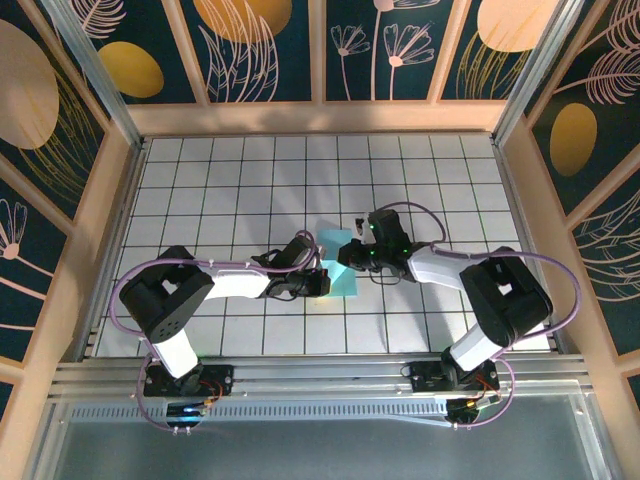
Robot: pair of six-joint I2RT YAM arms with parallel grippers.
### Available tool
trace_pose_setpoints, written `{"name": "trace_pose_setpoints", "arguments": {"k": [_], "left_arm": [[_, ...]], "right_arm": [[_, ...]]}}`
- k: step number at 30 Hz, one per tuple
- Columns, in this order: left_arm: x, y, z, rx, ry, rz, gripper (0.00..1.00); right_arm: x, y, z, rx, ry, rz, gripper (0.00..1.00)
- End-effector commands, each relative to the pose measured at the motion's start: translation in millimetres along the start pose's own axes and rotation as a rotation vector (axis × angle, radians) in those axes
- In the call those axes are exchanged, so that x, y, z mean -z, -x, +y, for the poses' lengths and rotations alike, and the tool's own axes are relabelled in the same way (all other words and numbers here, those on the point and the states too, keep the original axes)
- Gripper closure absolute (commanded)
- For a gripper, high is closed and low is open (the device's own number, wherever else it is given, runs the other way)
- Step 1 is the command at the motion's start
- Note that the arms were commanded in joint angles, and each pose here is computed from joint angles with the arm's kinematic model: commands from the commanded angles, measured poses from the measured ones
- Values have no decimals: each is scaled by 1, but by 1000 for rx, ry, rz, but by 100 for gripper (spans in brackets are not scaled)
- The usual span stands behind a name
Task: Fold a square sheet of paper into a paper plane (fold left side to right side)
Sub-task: Fold the triangle a second time at the center of the table.
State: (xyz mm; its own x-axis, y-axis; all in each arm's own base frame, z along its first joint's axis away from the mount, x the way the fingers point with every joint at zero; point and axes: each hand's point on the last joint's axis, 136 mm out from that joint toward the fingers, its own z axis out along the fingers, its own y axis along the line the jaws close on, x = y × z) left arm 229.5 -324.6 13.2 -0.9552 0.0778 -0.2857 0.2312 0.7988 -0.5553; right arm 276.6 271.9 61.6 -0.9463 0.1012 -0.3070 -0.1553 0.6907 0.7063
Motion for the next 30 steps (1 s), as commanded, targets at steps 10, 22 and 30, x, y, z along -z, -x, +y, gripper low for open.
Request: {"name": "trace_pose_setpoints", "arguments": {"k": [10, 22, 30], "left_arm": [[-7, -24, 25, 48, 73, 82, 100], [-9, -23, 24, 49, 72, 86, 100], [-10, -24, 26, 64, 89, 97, 100]], "right_arm": [[-17, -33, -1, 16, 12, 43, 100], [-27, -29, -5, 25, -11, 51, 100], [-29, -32, -22, 32, -91, 63, 100]]}}
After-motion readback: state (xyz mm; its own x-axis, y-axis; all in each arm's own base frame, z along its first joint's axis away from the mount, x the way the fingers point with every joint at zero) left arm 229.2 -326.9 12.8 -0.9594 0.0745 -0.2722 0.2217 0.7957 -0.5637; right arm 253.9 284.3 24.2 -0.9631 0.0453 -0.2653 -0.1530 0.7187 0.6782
